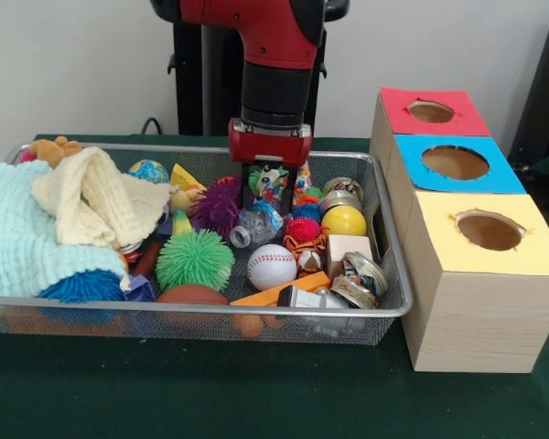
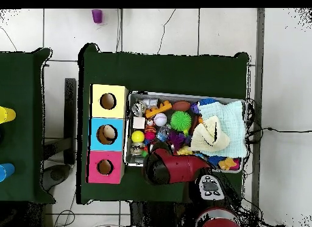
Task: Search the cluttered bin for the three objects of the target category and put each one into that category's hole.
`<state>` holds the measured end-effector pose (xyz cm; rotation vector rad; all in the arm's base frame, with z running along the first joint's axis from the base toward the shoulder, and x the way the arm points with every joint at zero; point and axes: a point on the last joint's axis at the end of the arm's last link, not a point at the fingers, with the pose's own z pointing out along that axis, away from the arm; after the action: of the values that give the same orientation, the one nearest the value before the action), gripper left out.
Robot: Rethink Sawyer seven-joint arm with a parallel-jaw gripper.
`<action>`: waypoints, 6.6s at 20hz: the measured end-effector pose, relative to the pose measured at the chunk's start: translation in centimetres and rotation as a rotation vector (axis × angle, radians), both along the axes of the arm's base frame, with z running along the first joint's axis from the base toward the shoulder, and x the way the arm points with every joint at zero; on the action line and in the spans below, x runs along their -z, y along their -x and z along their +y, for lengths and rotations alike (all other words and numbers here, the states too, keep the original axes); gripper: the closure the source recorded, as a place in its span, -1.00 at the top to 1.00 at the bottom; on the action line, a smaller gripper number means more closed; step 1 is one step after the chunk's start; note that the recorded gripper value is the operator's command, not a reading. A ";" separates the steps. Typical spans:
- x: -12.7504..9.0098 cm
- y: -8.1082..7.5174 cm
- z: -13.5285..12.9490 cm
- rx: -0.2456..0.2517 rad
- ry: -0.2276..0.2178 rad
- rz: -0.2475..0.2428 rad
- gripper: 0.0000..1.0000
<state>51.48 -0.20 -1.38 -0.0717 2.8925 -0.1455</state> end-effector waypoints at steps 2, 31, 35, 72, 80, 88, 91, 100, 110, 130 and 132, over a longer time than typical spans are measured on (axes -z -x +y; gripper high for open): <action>0.2 0.0 0.1 0.001 -0.001 -0.001 1.00; -4.1 2.5 1.5 0.065 -0.002 0.045 -1.00; -5.8 3.8 1.7 0.094 -0.002 0.104 -1.00; -13.6 6.7 13.3 0.220 -0.125 0.239 -1.00; -13.3 6.8 15.2 0.253 -0.133 0.250 -1.00; -12.1 6.4 17.9 0.290 -0.158 0.275 -1.00; -12.2 6.0 18.6 0.299 -0.162 0.269 -1.00; -12.7 3.5 21.7 0.307 -0.161 0.242 -1.00; -12.0 1.3 25.5 0.346 -0.163 0.251 -1.00; -10.4 -0.2 21.5 0.411 -0.122 0.244 -1.00; -10.5 -0.5 19.9 0.424 -0.115 0.241 -1.00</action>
<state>52.02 19.68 9.08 0.5853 3.1045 -0.0465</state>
